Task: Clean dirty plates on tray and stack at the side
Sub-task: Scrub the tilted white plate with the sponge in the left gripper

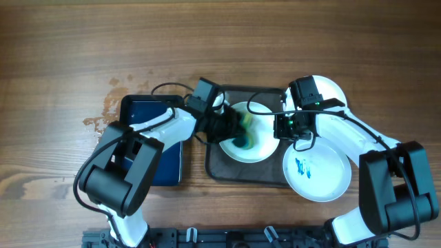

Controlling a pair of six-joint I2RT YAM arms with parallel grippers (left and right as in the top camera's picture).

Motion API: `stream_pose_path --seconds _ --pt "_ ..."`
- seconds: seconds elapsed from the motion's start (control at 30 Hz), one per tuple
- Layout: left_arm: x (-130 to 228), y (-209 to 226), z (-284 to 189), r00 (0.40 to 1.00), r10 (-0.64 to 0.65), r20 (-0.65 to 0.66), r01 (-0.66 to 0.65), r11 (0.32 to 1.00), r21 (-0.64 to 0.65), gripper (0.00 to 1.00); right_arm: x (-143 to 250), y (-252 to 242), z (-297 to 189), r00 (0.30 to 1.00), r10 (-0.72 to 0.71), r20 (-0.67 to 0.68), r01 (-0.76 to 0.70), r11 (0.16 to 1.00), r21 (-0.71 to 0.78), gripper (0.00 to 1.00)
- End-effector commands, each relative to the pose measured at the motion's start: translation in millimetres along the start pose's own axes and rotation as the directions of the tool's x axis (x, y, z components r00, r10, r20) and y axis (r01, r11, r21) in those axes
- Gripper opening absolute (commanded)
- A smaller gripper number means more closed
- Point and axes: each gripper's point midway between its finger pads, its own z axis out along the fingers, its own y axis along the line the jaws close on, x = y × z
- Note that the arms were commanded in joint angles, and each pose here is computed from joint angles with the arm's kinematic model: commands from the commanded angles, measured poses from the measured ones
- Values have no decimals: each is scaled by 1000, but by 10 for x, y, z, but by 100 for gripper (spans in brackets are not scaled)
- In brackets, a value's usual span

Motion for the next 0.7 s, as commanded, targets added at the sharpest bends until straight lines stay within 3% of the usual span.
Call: stream_pose_path --seconds 0.0,0.13,0.2,0.23,0.43,0.67 --pt "-137 609 -22 998 41 46 -30 975 -220 4 51 -27 -2 1000 -8 -11 9 1000 13 4" --pt "-130 1061 -199 997 10 75 22 907 -421 4 50 -27 -2 1000 -8 -11 8 1000 13 4" --pt "-113 1096 -215 997 9 72 24 897 -441 4 50 -27 -2 1000 -8 -11 9 1000 13 4" --pt "-106 1075 -206 998 9 67 21 901 -433 4 50 -28 -2 1000 -8 -11 9 1000 13 4" --pt "-102 28 -6 998 53 -24 -55 994 -91 4 60 -31 -2 1000 -7 -15 8 1000 14 4" --pt "92 -116 396 998 -27 -57 23 997 -71 4 100 -43 -3 1000 -1 -31 2 1000 19 4"
